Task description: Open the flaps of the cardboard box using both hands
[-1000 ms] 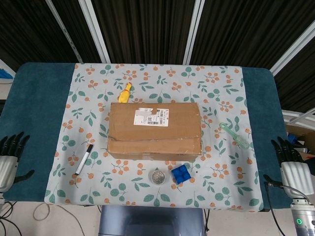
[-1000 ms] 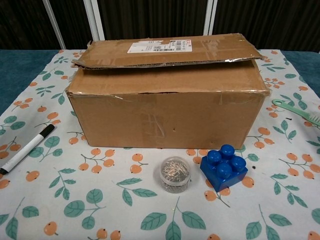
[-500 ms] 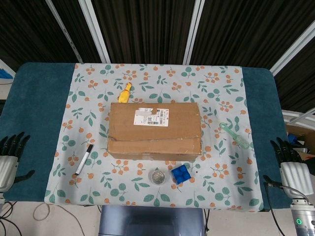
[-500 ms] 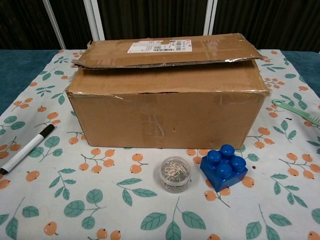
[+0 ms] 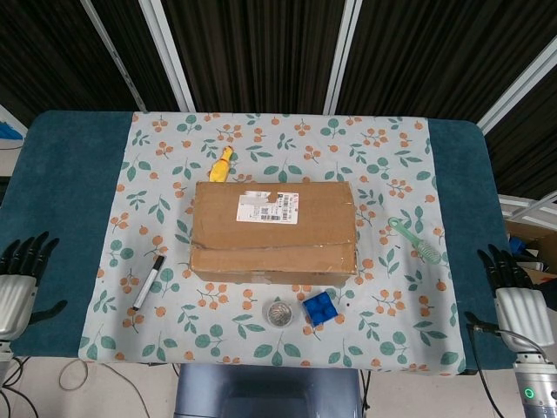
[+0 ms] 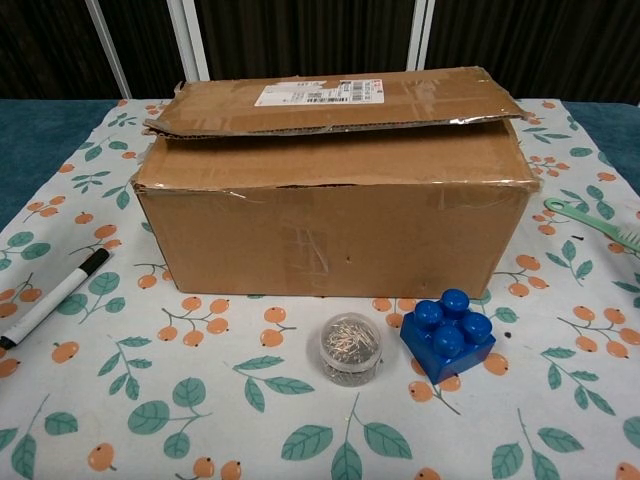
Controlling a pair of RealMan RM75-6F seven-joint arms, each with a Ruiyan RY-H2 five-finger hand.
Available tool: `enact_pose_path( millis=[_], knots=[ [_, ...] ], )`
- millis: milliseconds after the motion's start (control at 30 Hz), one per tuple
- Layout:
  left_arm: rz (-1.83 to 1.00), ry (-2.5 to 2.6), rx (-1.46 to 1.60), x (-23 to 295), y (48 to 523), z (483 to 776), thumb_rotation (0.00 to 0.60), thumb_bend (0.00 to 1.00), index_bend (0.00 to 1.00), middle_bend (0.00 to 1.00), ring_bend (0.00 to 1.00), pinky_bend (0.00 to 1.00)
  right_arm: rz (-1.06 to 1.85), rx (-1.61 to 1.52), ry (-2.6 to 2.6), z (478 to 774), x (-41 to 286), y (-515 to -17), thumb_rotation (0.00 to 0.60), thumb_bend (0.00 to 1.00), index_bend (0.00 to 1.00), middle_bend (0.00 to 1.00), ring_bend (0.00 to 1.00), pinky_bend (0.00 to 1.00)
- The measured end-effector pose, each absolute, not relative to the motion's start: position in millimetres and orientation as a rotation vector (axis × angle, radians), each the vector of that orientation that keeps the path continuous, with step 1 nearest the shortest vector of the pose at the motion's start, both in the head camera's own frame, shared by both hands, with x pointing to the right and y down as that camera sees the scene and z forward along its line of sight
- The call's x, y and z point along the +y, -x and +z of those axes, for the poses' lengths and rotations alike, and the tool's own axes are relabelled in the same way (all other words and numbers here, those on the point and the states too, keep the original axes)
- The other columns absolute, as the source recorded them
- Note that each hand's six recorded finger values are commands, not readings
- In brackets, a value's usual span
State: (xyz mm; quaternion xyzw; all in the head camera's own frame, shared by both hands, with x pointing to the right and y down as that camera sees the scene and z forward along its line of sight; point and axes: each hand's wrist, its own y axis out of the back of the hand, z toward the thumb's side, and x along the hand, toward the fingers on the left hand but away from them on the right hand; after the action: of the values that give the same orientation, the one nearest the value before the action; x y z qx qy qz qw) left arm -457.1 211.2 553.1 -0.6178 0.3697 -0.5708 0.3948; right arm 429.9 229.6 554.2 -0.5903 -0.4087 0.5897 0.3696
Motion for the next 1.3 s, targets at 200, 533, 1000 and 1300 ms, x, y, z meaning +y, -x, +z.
enact_pose_path(
  millis=[200,533,1000,1300],
  knots=[
    [-1.315,1.669,0.951,174,401,539,0.600,0.06,0.00,0.00,0.00,0.00,1.522,-1.059,1.536,556,229,-431,0.600,0.08,0.00,0.00,0.00,0.19],
    [-1.143,1.669,0.815,101,299,538,0.600,0.12,0.00,0.00,0.00,0.00,1.544,-1.071,1.558,558,230,-435,0.600,0.12,0.00,0.00,0.00,0.19],
    [-1.116,1.780,0.698,99,218,561,0.600,0.12,0.00,0.00,0.00,0.00,1.552,-1.084,1.572,559,228,-436,0.600,0.13,0.00,0.00,0.00,0.19],
    [-1.125,1.760,0.658,103,210,573,0.600,0.12,0.00,0.00,0.00,0.00,1.556,-1.089,1.579,559,229,-436,0.600,0.13,0.00,0.00,0.00,0.19]
  ],
)
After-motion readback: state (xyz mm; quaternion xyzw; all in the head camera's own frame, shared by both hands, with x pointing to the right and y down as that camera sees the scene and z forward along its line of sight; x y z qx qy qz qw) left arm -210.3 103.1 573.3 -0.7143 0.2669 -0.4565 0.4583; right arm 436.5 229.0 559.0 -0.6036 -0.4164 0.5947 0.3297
